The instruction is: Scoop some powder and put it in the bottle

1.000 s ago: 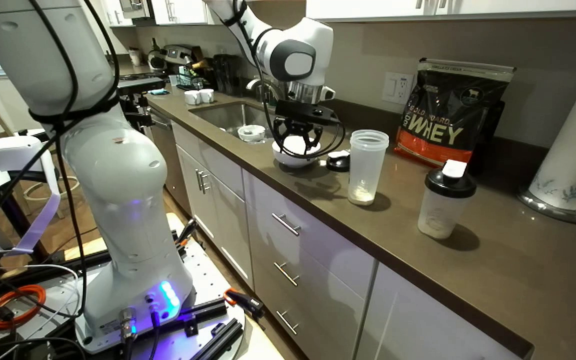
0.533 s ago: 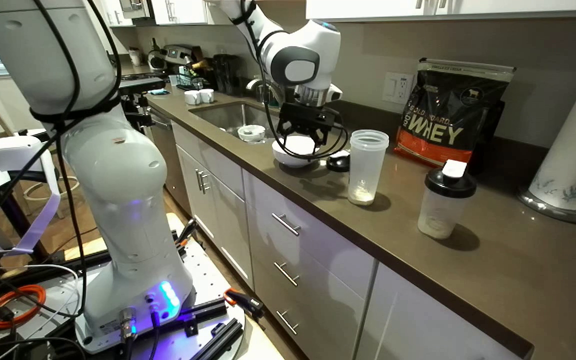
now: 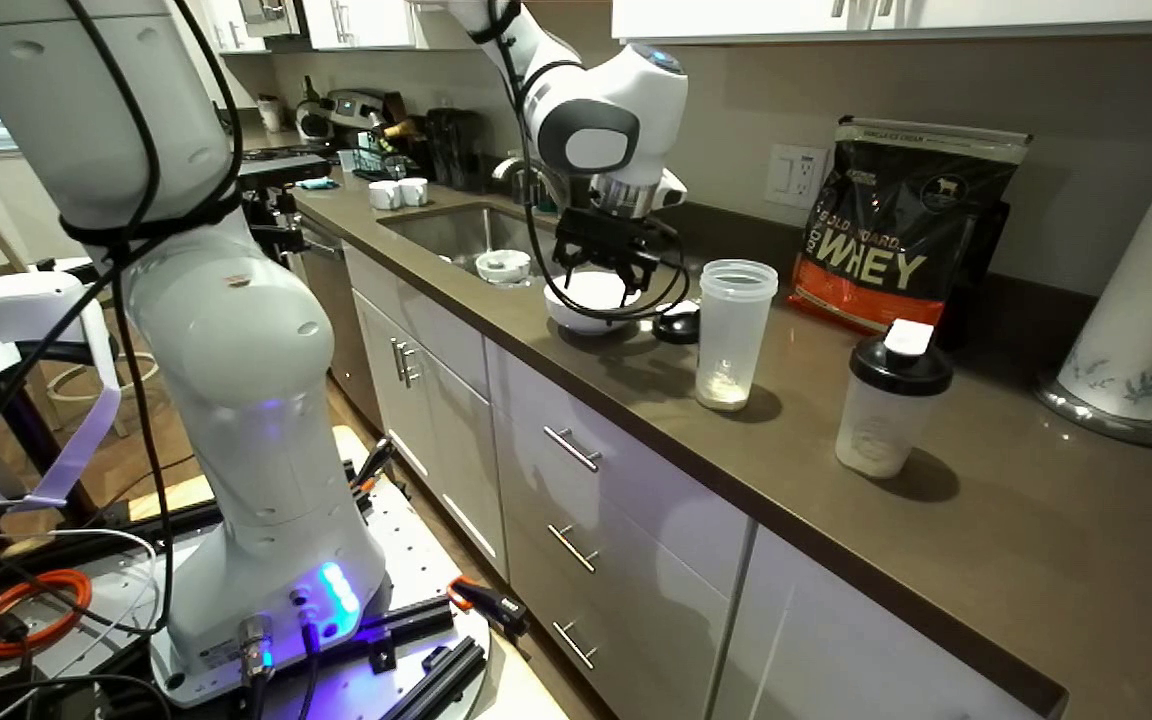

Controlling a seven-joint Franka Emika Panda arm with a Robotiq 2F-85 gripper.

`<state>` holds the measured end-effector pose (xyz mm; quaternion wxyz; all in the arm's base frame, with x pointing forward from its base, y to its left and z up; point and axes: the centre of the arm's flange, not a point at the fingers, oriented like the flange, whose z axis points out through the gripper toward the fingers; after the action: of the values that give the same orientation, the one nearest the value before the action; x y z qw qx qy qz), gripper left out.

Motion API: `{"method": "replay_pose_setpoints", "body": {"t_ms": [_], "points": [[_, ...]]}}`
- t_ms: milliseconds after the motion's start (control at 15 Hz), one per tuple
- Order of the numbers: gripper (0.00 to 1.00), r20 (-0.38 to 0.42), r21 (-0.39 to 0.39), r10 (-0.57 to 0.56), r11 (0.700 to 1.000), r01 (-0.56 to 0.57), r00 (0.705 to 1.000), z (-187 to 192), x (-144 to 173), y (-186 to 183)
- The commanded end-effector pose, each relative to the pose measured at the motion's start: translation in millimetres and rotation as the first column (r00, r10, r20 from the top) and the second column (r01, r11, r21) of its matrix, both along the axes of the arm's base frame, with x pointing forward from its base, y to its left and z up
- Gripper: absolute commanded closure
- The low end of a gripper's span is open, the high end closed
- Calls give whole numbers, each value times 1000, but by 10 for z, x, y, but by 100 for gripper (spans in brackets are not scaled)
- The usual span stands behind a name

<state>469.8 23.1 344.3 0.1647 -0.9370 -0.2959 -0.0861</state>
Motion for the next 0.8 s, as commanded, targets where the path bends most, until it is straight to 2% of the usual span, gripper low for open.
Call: {"method": "replay_pose_setpoints", "body": {"t_ms": [0,200,267,333,400,533,733], "points": [[24,25,33,5,999,-5,1000,-73,-71,-56],[35,16,36,11,999,-11,1000,-121,-110,-42],[31,12,33,16,999,-16,1000,-130,-114,-47],[34,8,33,18,999,-18,1000,-141,-117,-48],[39,9,33,20,999,-20,1000,-141,-112,-51],[60,12,34,19,999,-19,1000,-134,-99,-59],[80,13,34,14,999,-15,1000,-130,-89,-91]]}}
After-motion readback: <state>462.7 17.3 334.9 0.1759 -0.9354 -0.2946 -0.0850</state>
